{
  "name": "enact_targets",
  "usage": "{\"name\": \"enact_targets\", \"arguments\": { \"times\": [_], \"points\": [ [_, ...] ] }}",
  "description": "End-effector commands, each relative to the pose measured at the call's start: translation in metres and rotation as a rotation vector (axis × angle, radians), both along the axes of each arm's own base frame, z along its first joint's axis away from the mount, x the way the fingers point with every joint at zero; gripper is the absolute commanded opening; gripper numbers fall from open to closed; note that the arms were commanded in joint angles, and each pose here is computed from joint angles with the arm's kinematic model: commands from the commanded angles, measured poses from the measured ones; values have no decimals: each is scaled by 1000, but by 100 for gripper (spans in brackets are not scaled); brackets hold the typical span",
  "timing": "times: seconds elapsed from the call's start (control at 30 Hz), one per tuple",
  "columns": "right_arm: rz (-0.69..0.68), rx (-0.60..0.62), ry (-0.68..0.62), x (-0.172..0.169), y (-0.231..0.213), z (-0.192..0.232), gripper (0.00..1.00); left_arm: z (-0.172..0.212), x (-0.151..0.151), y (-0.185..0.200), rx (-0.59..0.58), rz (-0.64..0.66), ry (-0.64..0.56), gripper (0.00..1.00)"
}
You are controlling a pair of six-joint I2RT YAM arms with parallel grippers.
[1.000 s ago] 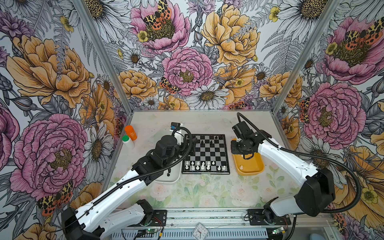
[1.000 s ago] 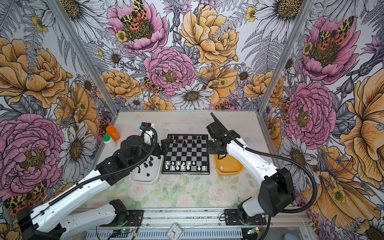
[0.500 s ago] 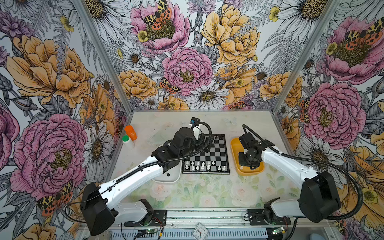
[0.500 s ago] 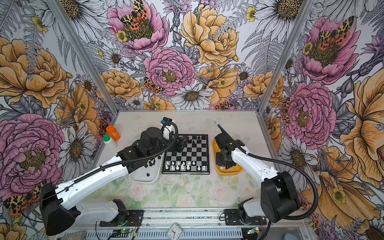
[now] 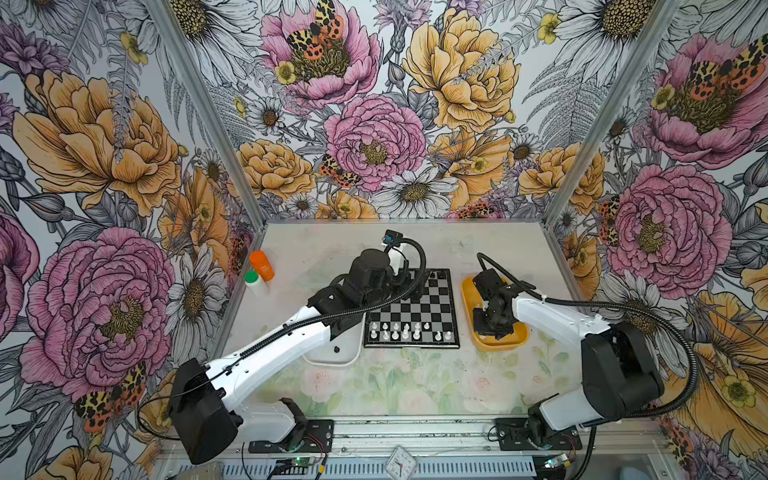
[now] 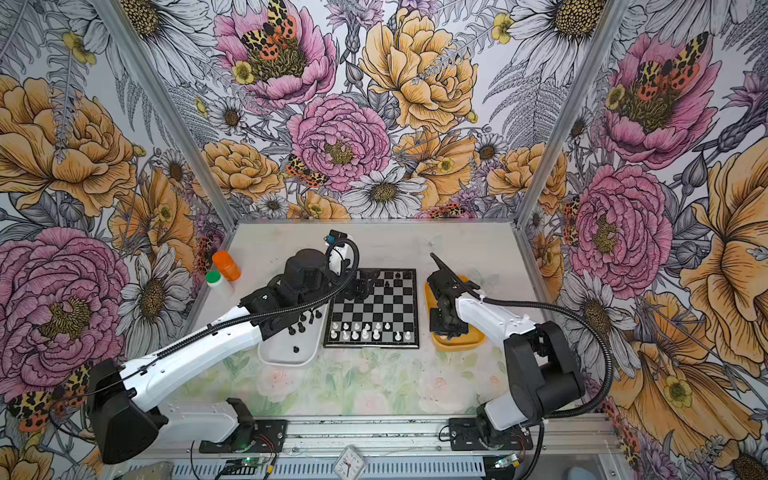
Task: Set up the chess pieces on the board
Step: 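Lower the right gripper onto another white piece in the yellow tray and close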
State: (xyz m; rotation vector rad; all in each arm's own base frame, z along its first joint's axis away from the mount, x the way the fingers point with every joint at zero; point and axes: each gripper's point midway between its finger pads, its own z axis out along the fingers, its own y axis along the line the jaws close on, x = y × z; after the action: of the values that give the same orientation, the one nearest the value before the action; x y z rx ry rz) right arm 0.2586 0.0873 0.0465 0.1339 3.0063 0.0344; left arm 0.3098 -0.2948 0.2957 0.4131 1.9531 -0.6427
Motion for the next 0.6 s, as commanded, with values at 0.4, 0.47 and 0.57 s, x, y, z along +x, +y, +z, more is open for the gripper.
{"name": "enact_targets", "arguments": {
  "times": [0.4, 0.47, 0.57],
  "points": [
    [10, 31, 8, 10, -1, -11, 23, 12, 10, 0, -14, 15, -17, 99],
    [12, 34, 9, 10, 0, -11, 21, 12, 11, 0, -13, 18, -16, 99],
    [18, 36, 10, 11, 1, -11, 20, 12, 13, -1, -13, 23, -14, 99]
  ]
}}
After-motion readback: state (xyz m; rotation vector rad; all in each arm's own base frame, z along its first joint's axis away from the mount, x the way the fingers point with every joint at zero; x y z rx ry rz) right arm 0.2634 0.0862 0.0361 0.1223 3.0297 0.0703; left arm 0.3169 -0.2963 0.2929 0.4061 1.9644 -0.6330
